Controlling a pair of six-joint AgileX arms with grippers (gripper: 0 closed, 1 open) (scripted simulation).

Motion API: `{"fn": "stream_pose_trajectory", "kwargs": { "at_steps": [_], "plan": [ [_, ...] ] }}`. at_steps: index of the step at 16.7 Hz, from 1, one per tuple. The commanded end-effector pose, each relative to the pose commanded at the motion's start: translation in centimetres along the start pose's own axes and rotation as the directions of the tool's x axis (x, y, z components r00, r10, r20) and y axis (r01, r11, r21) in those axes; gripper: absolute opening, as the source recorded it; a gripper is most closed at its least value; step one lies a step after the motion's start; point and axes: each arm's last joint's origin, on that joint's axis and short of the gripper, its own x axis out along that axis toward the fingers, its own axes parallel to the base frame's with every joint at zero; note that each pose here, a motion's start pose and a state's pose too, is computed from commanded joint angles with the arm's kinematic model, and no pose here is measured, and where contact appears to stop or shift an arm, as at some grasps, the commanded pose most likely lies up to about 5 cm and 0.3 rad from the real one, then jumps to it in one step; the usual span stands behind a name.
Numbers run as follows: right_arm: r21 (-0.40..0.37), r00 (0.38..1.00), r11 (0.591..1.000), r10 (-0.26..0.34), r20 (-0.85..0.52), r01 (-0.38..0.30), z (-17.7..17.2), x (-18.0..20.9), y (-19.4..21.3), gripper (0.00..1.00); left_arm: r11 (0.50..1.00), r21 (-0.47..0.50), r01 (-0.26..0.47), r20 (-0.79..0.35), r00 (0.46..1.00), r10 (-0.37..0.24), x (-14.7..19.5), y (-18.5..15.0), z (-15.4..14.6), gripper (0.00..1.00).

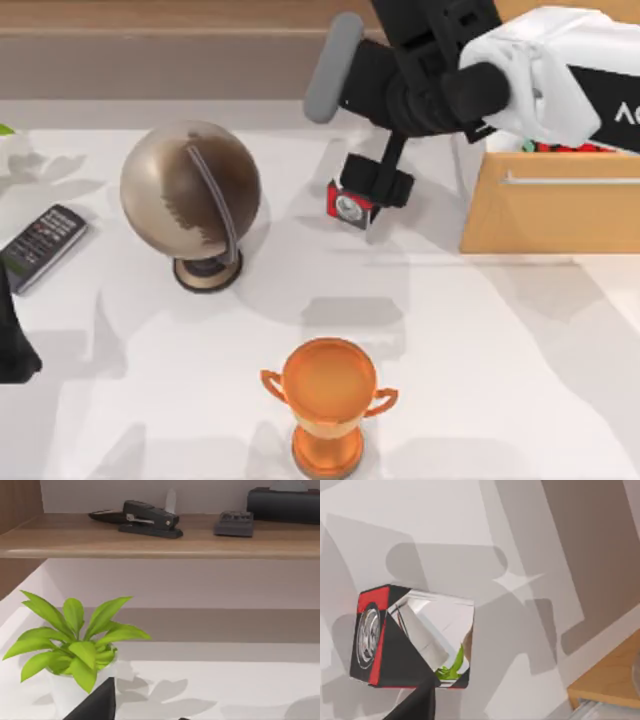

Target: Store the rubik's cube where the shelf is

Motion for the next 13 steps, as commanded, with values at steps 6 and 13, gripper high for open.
{"fn": "stream_pose_trajectory", "kwargs": {
  "at_steps": [6, 13],
  "plan": [
    [0.496, 0.939, 0.863, 0.244, -0.243, -0.096, -4.8, -1.1, -11.0, 1.00, 1.000, 0.000, 0.000, 0.000, 1.000, 0.000, 0.0, 0.0, 0.0, 1.00],
    [0.826, 0.798, 0.564, 0.497, -0.342, 0.003, -13.8, 2.2, -15.3, 1.00, 1.000, 0.000, 0.000, 0.000, 1.000, 0.000, 0.0, 0.0, 0.0, 1.00]
  ]
}}
